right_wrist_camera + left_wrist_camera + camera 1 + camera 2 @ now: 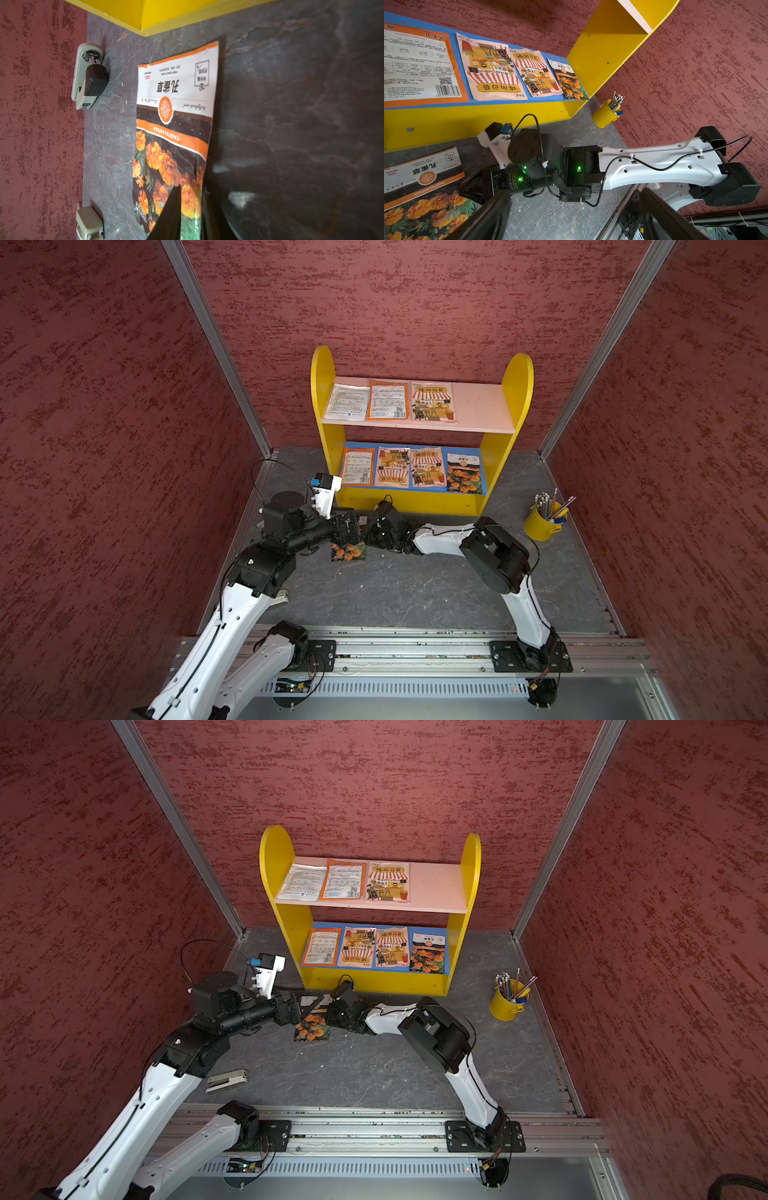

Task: Take the seed bag off the shelf
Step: Place the seed packet at the center of the board.

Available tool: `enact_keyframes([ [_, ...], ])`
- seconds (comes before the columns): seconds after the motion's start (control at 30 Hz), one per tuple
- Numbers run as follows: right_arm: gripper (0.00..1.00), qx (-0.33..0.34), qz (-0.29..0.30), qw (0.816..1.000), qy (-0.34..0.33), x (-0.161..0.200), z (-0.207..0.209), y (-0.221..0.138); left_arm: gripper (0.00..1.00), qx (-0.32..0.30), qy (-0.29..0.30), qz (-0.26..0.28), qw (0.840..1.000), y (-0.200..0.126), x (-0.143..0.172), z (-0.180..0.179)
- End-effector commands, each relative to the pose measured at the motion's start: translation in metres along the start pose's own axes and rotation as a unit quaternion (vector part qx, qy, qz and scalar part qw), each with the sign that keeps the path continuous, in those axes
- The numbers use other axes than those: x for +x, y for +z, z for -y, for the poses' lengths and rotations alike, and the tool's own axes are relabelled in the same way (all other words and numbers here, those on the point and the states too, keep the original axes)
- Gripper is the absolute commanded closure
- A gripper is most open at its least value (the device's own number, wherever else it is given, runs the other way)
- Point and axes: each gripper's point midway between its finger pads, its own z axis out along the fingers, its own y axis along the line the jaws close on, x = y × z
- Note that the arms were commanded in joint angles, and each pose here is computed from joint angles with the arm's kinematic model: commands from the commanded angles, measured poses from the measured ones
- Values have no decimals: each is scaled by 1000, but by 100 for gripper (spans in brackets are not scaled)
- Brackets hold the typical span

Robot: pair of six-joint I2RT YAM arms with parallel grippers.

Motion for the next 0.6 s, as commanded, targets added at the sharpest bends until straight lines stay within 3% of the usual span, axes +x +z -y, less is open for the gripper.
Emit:
enact_keyframes([
  [0.0,75,3,10,1000,-4,-7,1,3,0,0,8,8,1000,-2,-2,0],
  [0.27,71,25,39,999,-23,-18,6,-19,0,-12,8,10,1000,-3,-3,-4],
  [0.57,58,-21,67,989,-131,-27,-34,-86,0,-12,11,10,1000,0,-9,-3],
])
